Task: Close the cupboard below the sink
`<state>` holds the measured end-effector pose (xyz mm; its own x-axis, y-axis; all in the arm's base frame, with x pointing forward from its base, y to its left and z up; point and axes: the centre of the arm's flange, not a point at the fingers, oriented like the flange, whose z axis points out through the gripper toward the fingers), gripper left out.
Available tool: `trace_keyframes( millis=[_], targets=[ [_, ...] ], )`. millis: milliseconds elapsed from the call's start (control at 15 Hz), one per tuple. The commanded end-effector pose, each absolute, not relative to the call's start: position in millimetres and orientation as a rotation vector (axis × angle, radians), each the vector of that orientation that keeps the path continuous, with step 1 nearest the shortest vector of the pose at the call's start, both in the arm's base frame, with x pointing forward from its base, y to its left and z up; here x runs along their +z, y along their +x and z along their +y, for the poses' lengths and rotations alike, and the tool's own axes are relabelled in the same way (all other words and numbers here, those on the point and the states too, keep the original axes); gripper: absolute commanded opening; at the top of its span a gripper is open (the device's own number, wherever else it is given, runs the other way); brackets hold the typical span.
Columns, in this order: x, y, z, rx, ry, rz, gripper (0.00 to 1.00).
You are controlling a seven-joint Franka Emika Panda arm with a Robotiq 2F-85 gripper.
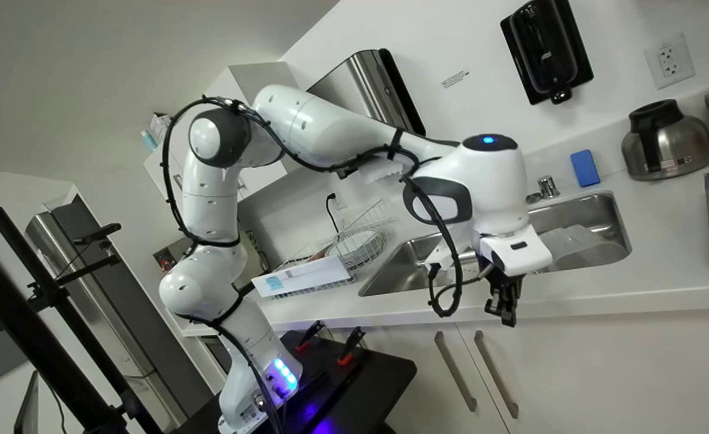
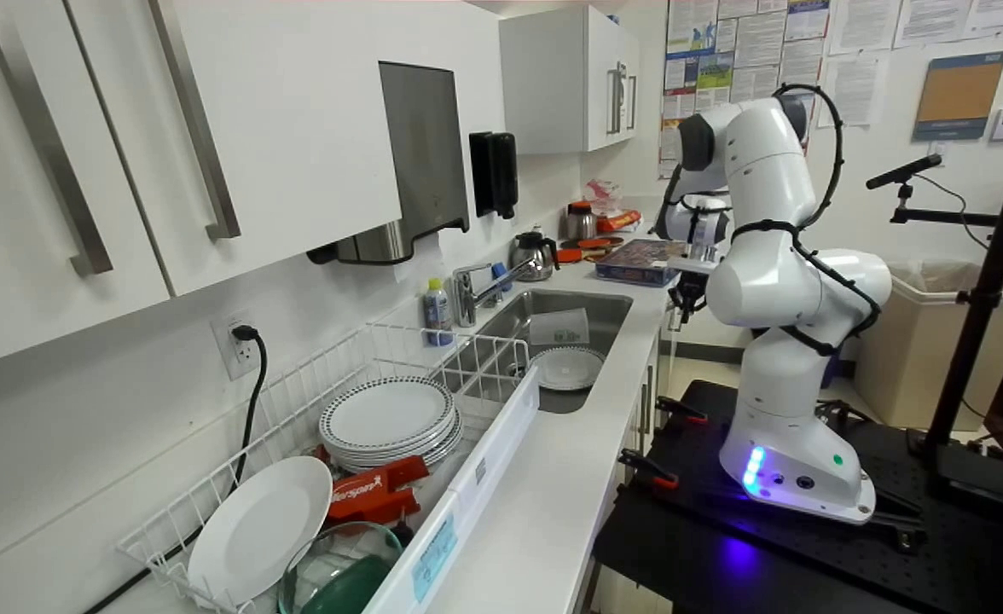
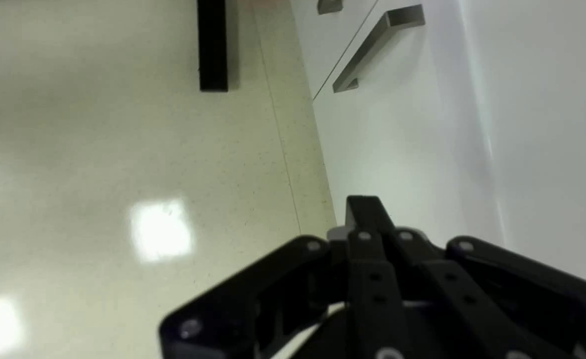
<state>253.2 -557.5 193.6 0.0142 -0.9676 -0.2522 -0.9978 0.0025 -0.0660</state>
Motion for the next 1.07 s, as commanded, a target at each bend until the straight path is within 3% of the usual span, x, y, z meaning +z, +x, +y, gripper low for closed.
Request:
trace_keyframes(
  millis=[0,533,1000],
  targets=[
    [277.4,219.4,-530.8,0.141,-2.317,1.936,0.00],
    [432.2,169.5,-489.7,-0.114,-2.730,1.552,0.00],
    [474.6,152.6,-453.9,-0.245,-2.810,1.314,0.00]
  ],
)
